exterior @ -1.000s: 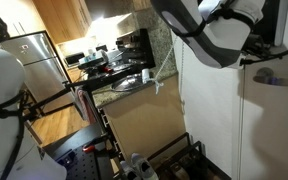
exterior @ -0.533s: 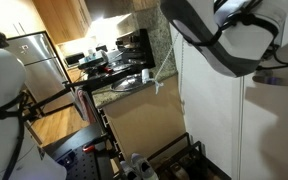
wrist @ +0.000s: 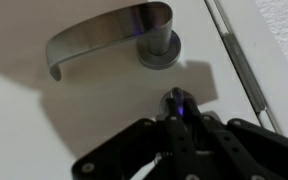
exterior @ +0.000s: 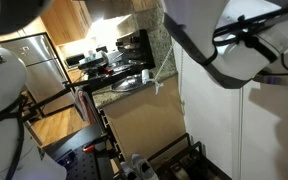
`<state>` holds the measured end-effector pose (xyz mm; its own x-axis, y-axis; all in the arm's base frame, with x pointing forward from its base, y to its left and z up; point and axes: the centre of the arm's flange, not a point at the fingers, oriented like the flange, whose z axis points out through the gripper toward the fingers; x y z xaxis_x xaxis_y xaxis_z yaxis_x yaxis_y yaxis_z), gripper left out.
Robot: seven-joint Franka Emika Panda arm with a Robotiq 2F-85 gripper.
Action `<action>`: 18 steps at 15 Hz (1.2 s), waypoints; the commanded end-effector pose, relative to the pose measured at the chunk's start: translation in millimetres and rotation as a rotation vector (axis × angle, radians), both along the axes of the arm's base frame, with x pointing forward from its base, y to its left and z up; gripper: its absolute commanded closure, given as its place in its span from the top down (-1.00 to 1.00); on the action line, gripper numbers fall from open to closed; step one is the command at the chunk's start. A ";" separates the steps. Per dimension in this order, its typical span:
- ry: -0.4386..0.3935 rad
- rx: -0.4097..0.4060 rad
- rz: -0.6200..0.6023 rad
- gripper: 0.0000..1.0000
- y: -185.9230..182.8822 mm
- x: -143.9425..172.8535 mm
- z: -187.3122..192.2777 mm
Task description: Turn the lock on the door
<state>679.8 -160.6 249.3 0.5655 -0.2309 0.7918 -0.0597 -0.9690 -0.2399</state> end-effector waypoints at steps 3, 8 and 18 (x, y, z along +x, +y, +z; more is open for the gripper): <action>0.032 0.092 0.056 -0.94 9.8 -1.9 2.6; 0.054 0.115 0.074 -0.94 16.4 -2.5 1.5; 0.114 -0.047 0.016 0.34 42.3 -1.6 0.2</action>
<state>687.2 -146.0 247.4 0.6247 -0.1993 0.7550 -0.0520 -0.9753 -0.2145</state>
